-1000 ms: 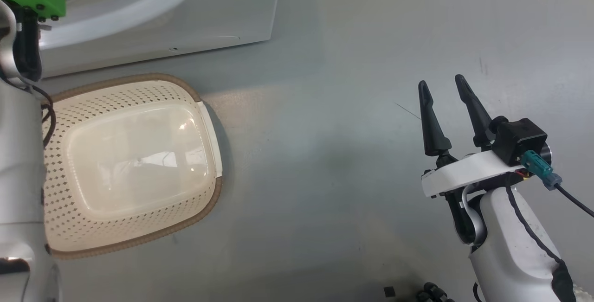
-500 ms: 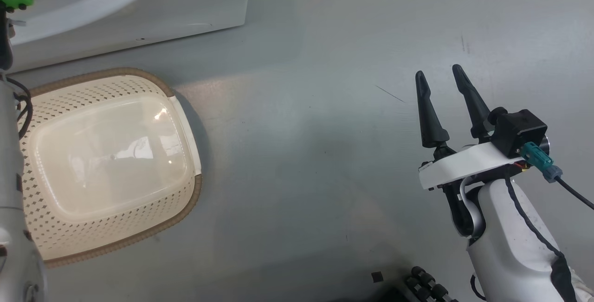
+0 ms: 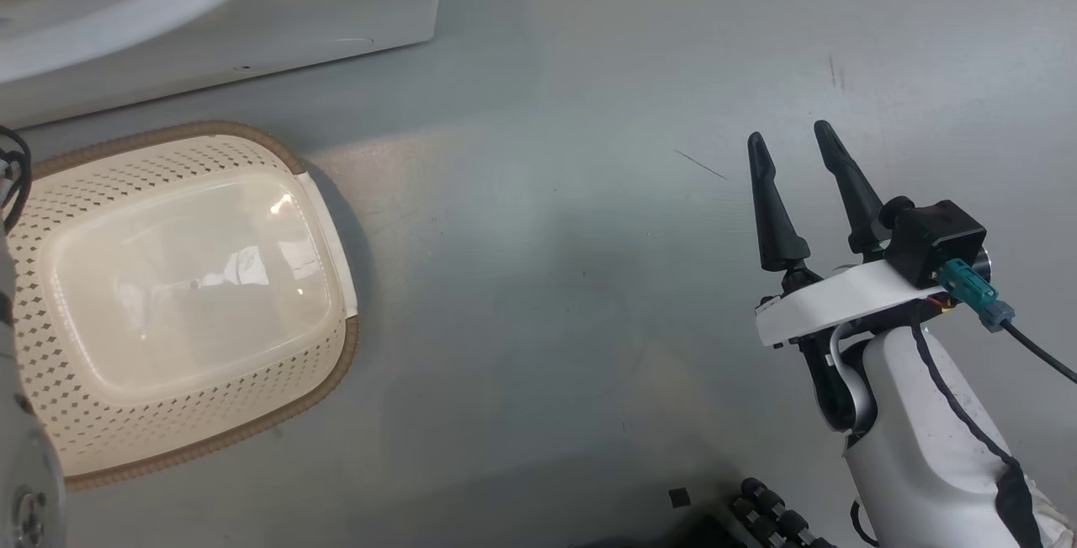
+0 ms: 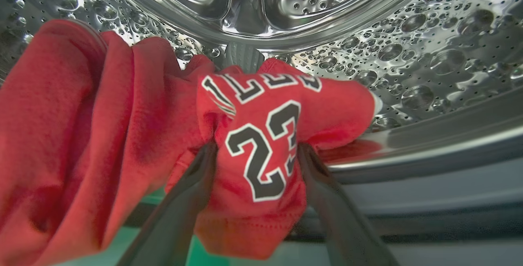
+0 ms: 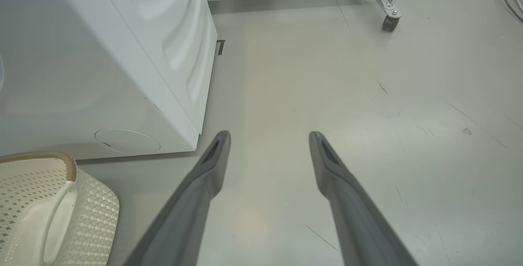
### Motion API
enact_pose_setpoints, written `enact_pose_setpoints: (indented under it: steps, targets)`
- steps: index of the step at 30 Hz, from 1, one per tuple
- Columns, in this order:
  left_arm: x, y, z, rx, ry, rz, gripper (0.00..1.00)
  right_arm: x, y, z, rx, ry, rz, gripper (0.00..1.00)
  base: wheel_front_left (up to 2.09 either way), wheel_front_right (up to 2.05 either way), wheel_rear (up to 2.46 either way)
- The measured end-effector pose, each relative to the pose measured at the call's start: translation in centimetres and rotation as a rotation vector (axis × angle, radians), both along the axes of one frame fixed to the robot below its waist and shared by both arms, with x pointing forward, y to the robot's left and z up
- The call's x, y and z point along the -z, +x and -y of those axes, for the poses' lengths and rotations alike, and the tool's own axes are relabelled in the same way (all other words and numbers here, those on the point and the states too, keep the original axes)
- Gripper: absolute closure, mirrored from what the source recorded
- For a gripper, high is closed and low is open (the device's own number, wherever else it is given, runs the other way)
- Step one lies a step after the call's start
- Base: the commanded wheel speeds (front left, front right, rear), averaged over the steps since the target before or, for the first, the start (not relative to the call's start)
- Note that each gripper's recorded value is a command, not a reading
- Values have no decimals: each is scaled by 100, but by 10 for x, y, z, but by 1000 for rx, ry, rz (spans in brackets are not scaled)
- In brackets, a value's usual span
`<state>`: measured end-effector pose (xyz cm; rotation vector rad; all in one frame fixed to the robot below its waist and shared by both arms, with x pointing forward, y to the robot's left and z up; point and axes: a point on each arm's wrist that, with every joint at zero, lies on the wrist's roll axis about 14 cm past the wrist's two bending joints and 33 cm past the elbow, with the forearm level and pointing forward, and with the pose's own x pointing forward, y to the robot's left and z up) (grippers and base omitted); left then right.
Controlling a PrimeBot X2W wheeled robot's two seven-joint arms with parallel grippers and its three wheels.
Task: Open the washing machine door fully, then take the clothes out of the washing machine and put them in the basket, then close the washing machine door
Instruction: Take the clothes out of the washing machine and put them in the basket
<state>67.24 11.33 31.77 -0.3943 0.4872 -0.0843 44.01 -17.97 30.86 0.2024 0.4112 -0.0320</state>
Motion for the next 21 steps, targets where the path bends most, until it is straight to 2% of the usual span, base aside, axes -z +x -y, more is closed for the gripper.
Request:
enact_pose_setpoints:
  steps: [4, 5, 6, 7, 8, 15, 21]
  targets:
    - [1, 3, 1, 10, 13, -1, 2, 2, -1, 0, 1, 0, -6, 0, 0, 0, 0]
    - [2, 5, 1, 10, 12, -1, 24, 3, -1, 0, 0, 0, -8, 0, 0, 0, 0]
    - [2, 6, 1, 10, 12, 0, 53, 4, -1, 0, 1, -1, -10, 0, 0, 0, 0]
    - [3, 7, 2, 11, 12, 0, 90, 5, -1, 0, 1, -1, -11, 0, 0, 0, 0]
    - [3, 8, 2, 12, 13, 1, 100, 6, 0, 0, 1, -1, -13, 0, 0, 0, 0]
    - [5, 8, 0, 5, 22, 18, 100, 12, 2, 0, 7, 1, -22, 0, 0, 0, 0]
    - [-6, 4, 3, 14, 27, 63, 100, 2, 13, -1, 5, 0, 15, 0, 0, 0, 0]
